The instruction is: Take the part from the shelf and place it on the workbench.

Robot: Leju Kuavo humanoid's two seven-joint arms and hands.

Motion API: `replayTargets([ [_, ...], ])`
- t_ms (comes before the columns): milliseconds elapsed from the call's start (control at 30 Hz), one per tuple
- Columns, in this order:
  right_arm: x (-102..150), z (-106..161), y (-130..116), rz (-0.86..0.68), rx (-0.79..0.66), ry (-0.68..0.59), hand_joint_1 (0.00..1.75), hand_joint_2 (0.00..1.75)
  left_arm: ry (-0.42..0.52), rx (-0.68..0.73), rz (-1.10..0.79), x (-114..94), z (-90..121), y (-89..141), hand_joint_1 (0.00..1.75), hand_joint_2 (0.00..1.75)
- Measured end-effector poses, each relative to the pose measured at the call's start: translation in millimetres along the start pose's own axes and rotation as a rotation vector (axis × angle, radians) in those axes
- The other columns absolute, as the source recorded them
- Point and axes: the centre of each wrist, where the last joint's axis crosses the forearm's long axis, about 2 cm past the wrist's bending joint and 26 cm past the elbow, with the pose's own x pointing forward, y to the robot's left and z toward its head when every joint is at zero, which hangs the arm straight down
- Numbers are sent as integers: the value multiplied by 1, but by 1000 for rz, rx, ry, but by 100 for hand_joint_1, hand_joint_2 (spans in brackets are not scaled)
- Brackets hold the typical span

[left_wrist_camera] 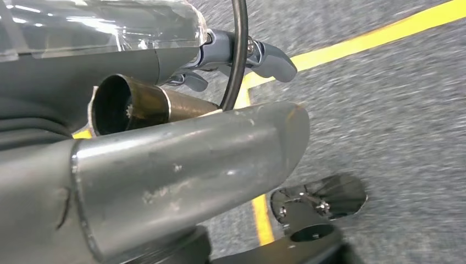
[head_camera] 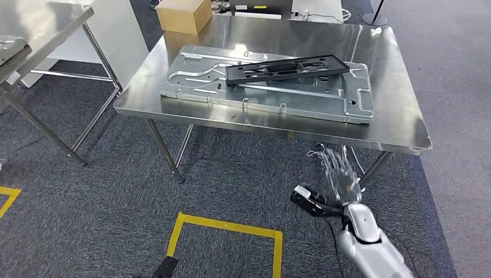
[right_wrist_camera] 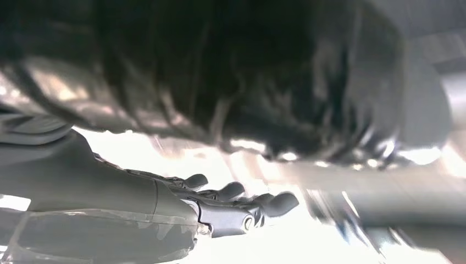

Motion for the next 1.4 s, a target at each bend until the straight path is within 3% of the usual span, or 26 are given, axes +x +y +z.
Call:
replayTargets([
  [100, -18, 34, 41, -153, 114, 160, 0, 0, 4, 7, 18, -4, 1, -1, 0, 0],
  [200, -29, 56, 64, -222, 222, 295, 0, 0, 6, 12, 23, -4, 1, 0, 0, 0],
  [300, -46, 82, 86, -404, 403, 542, 0, 0, -1, 22, 25, -1, -1, 4, 0, 0],
  [433, -68, 140, 119, -586, 550, 806, 0, 0, 4, 24, 29, -2, -1, 5, 0, 0],
  [600, -76, 181, 137, -668, 651, 991, 0, 0, 3, 26, 30, -1, -2, 6, 0, 0],
  [800, -77, 205, 146, -758, 700, 1134, 0, 0, 4, 28, 34, 0, -2, 7, 0, 0],
  [933, -68, 222, 154, -830, 695, 1173, 0, 175, 12, 27, 37, -4, -1, 6, 0, 0],
  [1400, -35, 224, 164, -878, 739, 1153, 0, 175, 30, 34, 50, -12, 0, 6, 0, 0],
])
